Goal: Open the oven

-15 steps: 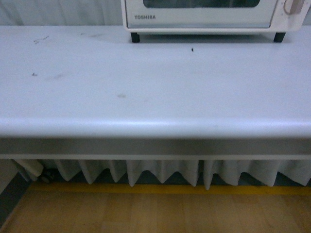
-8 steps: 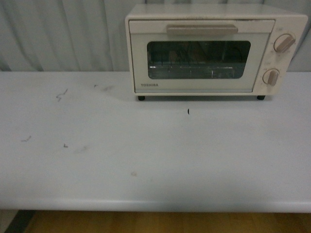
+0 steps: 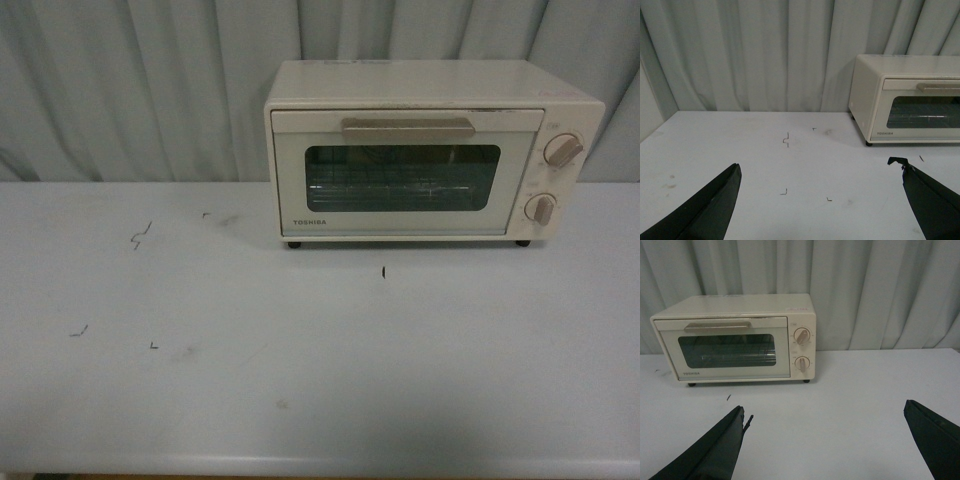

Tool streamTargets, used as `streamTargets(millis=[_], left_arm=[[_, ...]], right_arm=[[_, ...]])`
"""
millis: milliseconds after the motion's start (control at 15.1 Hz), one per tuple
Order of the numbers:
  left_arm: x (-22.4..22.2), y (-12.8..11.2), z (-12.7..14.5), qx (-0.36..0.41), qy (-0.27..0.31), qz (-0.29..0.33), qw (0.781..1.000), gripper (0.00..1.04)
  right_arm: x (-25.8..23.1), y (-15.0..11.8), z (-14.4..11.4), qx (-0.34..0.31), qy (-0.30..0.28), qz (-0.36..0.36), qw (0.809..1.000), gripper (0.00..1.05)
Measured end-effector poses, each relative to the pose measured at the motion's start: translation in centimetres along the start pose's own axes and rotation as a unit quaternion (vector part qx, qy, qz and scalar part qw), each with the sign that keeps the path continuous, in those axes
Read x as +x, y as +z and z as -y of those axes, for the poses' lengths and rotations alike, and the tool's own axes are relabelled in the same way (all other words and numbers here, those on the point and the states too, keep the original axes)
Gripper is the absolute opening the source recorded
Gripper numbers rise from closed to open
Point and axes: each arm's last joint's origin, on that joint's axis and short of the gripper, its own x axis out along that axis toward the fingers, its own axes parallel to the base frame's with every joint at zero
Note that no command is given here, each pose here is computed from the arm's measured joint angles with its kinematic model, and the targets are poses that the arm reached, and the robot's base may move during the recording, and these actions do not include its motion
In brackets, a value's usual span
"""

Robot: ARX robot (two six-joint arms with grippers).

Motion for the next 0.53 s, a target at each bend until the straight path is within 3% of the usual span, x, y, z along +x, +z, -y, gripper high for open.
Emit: streamTargets(millis=[529], left_arm=[[0.0, -0.01, 0.0, 0.0, 0.0, -0.001, 1.0, 0.98]], right_arm=[[0.0, 0.0, 0.0, 0.0, 0.0, 0.0, 1.0, 0.98]])
